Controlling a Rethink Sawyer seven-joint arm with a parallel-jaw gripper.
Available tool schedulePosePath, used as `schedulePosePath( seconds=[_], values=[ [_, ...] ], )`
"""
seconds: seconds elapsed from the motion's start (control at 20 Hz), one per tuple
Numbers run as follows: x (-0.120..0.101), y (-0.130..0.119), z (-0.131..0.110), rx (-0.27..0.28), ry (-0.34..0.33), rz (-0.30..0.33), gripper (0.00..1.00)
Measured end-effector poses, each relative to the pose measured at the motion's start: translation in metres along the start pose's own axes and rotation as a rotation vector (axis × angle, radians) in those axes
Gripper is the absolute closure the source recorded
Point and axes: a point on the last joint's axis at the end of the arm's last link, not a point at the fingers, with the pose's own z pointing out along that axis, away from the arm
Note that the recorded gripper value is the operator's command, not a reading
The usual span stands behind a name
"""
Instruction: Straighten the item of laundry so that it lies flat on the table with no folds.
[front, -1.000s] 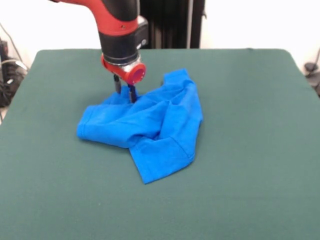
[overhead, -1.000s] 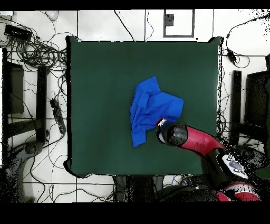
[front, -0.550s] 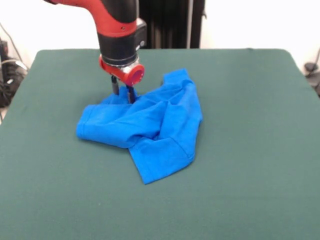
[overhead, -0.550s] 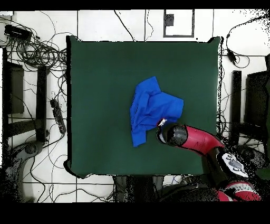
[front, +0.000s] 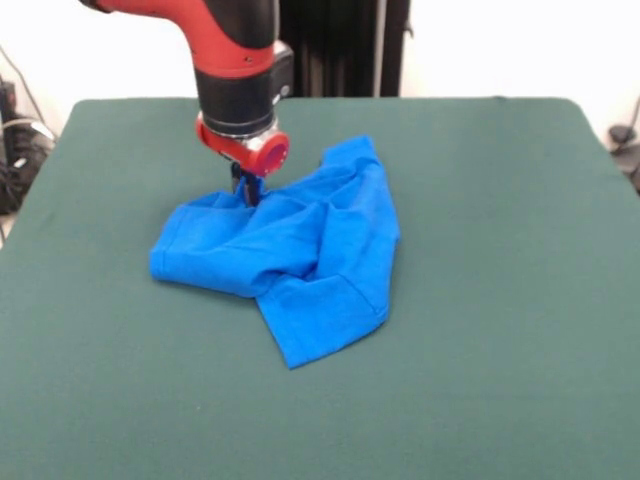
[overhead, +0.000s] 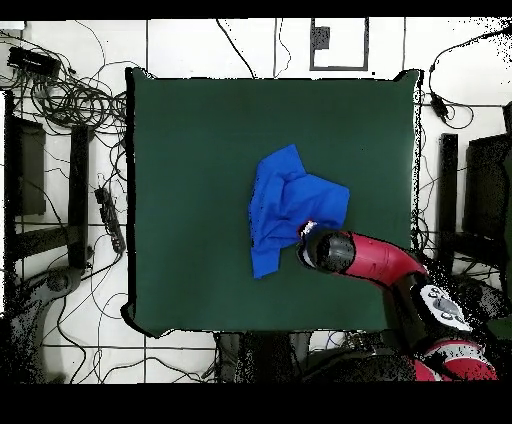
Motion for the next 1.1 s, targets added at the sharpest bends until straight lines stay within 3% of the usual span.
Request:
schedulePosePath(
  seconds=[0.4, 0.85, 1.1],
  values=[
    [-0.005, -0.005, 0.000, -0.025, 0.031, 0.028, 1.00],
    [-0.009, -0.011, 0.000, -0.046, 0.038, 0.009, 1.00],
    [-0.021, -0.032, -0.001, -0.036, 0.015, 0.006, 1.00]
  ],
)
